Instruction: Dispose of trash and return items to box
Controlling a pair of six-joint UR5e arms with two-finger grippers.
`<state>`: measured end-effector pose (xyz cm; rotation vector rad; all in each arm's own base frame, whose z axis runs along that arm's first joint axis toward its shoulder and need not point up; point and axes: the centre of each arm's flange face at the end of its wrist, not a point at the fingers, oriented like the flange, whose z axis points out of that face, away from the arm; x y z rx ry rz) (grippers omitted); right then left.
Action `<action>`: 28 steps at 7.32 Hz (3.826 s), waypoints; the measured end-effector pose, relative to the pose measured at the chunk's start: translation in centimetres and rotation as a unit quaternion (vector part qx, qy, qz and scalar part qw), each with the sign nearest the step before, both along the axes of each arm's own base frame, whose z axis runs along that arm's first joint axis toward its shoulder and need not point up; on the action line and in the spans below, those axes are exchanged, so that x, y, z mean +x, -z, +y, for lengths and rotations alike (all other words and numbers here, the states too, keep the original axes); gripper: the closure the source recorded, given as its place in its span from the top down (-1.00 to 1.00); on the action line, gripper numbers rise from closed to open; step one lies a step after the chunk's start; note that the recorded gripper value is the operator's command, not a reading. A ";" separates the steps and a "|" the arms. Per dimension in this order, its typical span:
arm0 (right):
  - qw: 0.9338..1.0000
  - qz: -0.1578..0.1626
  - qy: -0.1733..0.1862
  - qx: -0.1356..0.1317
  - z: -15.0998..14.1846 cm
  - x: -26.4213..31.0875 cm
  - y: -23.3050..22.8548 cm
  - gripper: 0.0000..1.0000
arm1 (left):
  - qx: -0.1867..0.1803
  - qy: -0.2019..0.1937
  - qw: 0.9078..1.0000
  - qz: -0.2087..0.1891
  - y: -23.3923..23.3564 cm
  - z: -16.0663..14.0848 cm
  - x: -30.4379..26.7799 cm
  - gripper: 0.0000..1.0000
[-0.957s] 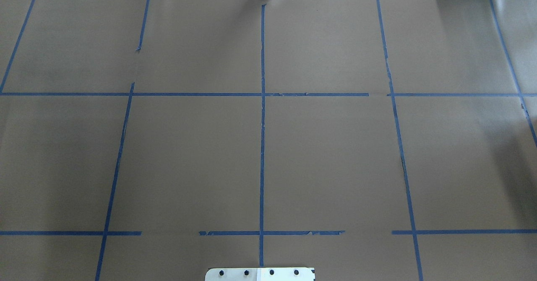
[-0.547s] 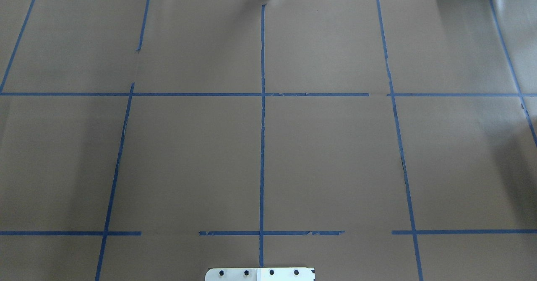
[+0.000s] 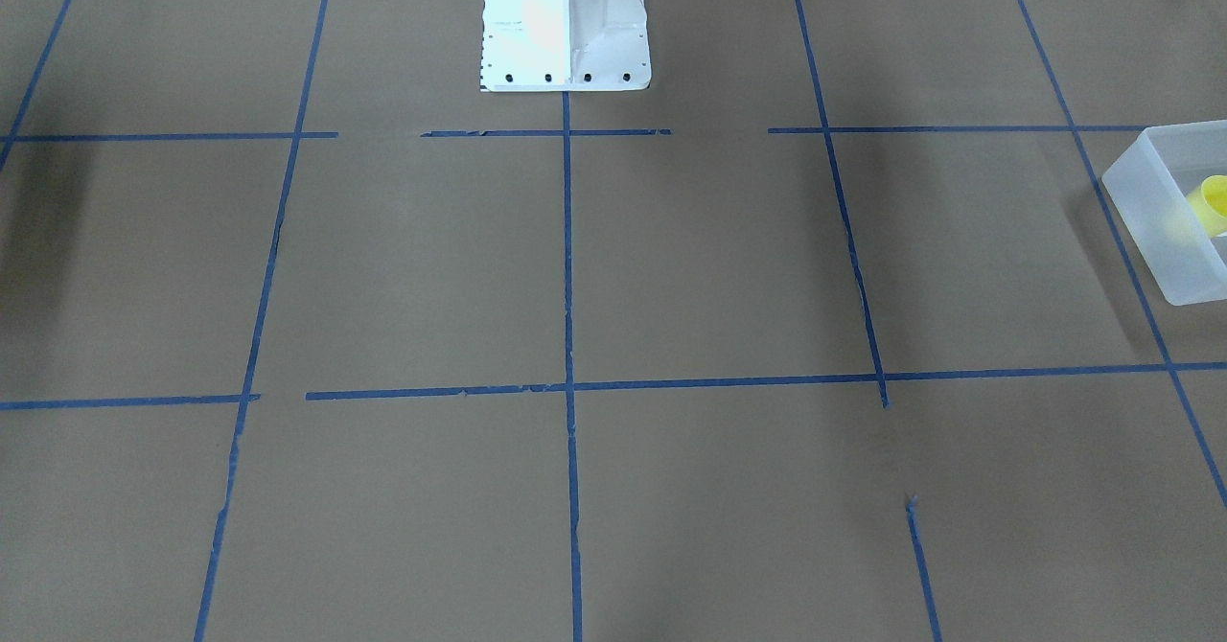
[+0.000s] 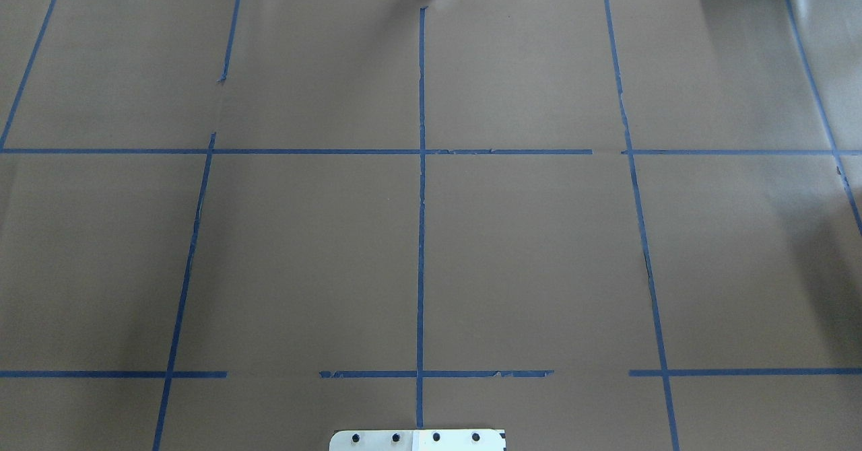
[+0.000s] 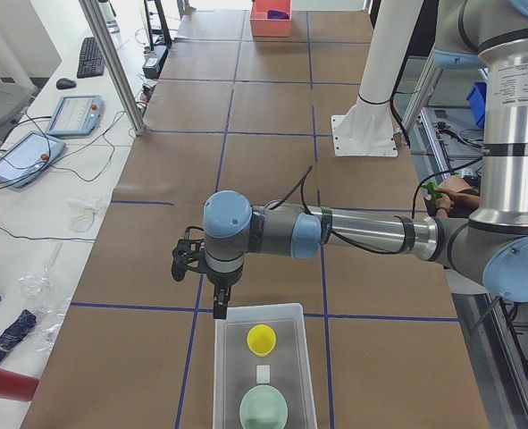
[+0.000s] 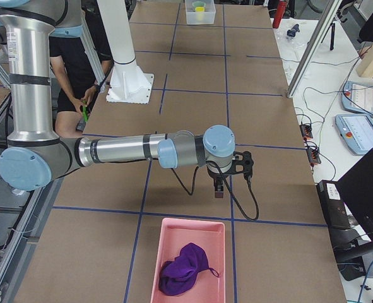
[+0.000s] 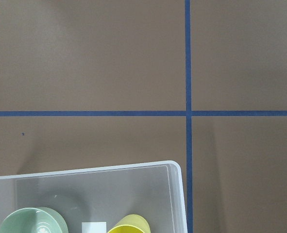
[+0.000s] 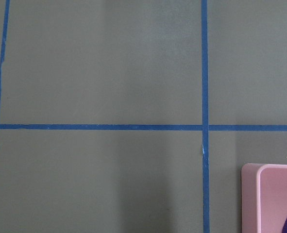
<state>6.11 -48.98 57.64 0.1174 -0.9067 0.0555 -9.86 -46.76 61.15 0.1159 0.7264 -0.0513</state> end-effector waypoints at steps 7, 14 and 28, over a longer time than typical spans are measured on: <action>1.000 0.000 0.000 -0.001 0.0 0.0 -0.1 1.00 | -0.001 -0.028 1.000 0.003 -1.0 -0.6 2.9 1.00; 1.000 0.000 0.000 -0.004 0.0 0.0 -0.4 1.00 | 0.000 -0.028 1.000 0.003 -1.0 -0.7 2.9 1.00; 0.998 0.052 0.018 -0.006 0.7 0.6 -3.7 1.00 | 0.008 -0.028 1.000 0.003 -0.7 -1.0 2.9 1.00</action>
